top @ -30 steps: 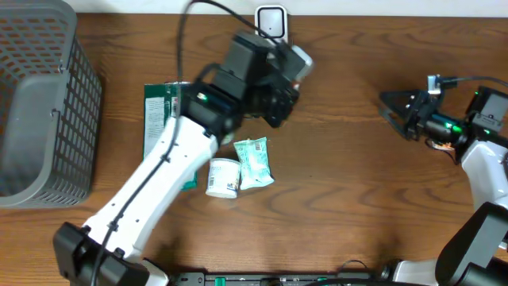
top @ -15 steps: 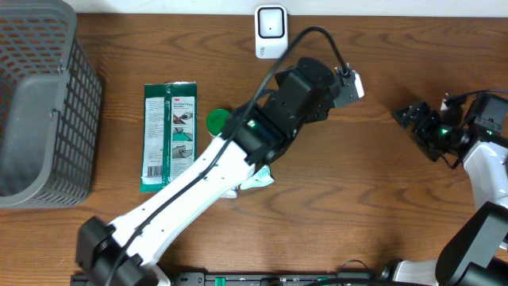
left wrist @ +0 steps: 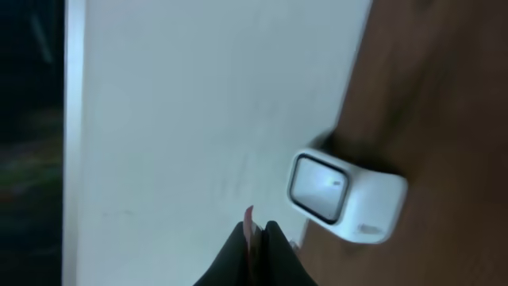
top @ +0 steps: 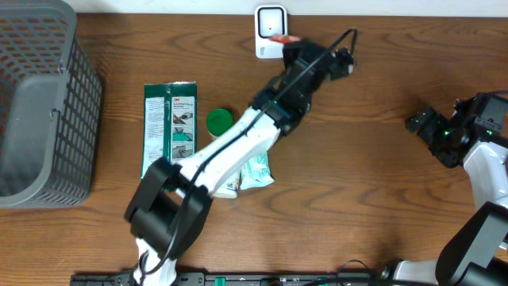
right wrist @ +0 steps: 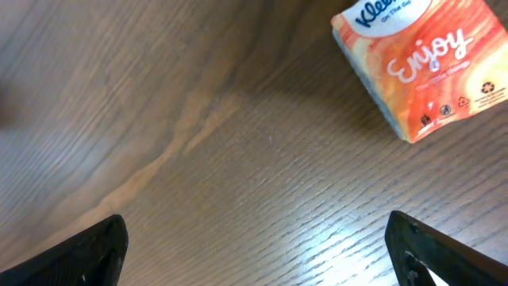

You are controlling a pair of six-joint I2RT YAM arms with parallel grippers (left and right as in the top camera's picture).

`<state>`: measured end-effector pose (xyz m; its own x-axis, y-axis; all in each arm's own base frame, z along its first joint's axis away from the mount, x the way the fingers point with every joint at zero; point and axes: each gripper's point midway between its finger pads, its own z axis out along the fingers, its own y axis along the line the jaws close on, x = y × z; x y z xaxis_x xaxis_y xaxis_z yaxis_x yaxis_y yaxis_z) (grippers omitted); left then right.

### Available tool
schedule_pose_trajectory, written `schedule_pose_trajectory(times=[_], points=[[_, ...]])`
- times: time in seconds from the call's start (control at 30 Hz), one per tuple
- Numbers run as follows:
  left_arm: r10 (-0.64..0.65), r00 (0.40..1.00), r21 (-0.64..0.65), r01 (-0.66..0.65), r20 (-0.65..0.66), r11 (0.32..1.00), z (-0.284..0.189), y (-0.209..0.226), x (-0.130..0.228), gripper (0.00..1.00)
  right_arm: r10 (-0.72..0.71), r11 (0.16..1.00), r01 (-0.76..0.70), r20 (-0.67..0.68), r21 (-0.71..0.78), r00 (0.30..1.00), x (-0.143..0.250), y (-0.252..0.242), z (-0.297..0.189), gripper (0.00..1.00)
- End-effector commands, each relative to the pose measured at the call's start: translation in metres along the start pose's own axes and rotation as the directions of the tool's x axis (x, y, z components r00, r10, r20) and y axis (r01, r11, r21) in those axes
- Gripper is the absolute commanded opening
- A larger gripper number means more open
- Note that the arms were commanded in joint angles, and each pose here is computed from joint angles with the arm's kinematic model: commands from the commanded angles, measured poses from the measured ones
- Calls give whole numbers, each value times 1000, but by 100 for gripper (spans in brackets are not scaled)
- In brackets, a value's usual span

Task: Scan the item barcode
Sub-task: 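Carry the packet with the left gripper to the white scanner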

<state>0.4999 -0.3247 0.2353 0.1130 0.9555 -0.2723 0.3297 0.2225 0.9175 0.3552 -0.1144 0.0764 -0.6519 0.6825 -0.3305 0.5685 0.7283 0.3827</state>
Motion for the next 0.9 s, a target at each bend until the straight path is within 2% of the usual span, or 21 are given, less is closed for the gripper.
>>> schedule_pose_trajectory(times=[0.0,0.2,0.4,0.67,0.87], points=[[127,992,1,-127,-12,992,24,-9,17,7,-16,1000,16,26,13,1000,-6,-2,-5,99],[154,987,-26,-153,35,988,66,-30,38,7,-16,1000,16,26,13,1000,-6,-2,-5,99],[191,975,-45,-187,113,981,90,-51,43,7,-16,1000,16,26,13,1000,-6,-2,-5,99],[172,968,11,-177,184,984,98,-72,45,7,-16,1000,16,26,13,1000,-6,-2,-5,99],[178,965,128,-204,190,970,102,-110,55,7,-16,1000,16,26,13,1000,-6,-2,-5,99]])
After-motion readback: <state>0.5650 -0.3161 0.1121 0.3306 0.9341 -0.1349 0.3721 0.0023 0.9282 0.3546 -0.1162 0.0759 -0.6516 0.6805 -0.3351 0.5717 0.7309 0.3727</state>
